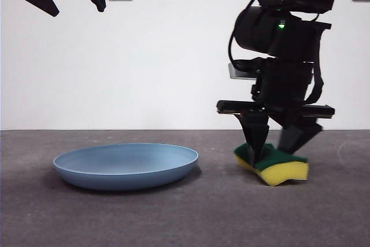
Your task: Pick up the plate,pick up the cloth,clean the plate with the cloth
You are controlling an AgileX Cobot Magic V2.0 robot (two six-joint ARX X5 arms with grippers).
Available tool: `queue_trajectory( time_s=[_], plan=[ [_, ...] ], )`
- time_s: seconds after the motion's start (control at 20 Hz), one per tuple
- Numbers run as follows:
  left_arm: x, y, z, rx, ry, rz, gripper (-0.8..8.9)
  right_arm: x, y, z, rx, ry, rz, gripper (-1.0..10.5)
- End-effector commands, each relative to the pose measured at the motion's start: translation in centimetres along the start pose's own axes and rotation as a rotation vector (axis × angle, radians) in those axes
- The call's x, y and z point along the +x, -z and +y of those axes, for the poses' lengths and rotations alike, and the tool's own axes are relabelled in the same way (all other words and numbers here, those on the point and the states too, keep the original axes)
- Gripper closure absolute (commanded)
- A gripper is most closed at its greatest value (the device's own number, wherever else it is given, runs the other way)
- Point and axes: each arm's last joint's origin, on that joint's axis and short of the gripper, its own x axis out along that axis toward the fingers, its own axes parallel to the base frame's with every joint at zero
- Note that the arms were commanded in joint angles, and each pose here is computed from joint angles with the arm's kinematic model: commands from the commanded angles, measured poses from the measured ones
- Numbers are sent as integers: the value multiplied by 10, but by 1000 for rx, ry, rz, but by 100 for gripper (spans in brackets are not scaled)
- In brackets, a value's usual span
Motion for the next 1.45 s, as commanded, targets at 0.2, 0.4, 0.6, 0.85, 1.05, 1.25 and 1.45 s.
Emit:
queue_trajectory(
  time_s=[0.2, 0.4, 0.6, 0.85, 1.05, 1.25, 1.45],
  plan=[
    [0, 2, -1, -6, -1, 7, 380, 7, 3, -5, 11, 4, 27, 397],
    [0, 2, 0, -4, -4, 8, 380, 6, 3, -5, 6, 8, 26, 312],
    [0, 2, 1, 19, -62, 1, 417, -17, -1, -5, 8, -2, -40, 383],
    [0, 2, 3, 60, -88, 1, 822, -88, -1, -9, -33, -42, -236, 955],
    [1, -2, 6, 55, -101, -39, 822, -134, 7, -12, -77, -63, -385, 955],
    [1, 18, 13, 12, -98, -161, 822, -166, 27, -18, -103, -77, -527, 955],
    [-3, 73, 24, -49, -65, -286, 823, -167, 65, -24, -127, -169, -713, 955]
  ],
)
